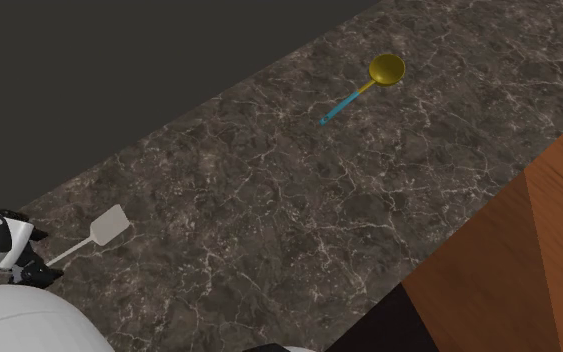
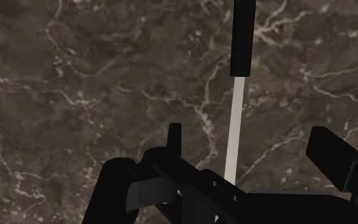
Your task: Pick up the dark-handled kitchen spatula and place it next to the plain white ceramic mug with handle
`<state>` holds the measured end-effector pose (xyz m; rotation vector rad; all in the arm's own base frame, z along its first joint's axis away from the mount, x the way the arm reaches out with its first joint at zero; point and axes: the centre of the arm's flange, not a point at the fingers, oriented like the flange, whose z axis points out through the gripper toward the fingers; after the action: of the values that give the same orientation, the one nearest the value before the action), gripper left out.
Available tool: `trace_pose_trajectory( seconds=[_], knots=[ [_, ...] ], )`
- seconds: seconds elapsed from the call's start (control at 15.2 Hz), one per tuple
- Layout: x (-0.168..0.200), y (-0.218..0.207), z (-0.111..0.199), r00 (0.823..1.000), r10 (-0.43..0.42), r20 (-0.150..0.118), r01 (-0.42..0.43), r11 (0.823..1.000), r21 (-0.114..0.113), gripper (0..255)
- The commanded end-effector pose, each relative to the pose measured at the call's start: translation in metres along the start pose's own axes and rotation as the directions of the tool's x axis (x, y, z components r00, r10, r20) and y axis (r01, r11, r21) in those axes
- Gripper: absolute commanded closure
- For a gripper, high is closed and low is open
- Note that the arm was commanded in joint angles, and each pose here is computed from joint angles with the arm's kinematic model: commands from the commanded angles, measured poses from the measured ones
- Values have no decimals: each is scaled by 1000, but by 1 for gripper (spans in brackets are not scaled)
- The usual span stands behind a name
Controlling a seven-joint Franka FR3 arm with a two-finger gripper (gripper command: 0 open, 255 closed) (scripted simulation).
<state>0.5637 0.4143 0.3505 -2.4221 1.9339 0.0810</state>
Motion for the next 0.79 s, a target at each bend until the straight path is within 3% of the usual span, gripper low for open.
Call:
trace_pose_trajectory(
  seconds=[0.0, 0.26, 0.73],
  knots=[
    [0, 0, 0, 1000, 0, 0, 0, 1000, 0, 0],
    [0, 0, -50, 1000, 0, 0, 0, 1000, 0, 0],
    [0, 0, -50, 1000, 0, 0, 0, 1000, 0, 0]
  ],
)
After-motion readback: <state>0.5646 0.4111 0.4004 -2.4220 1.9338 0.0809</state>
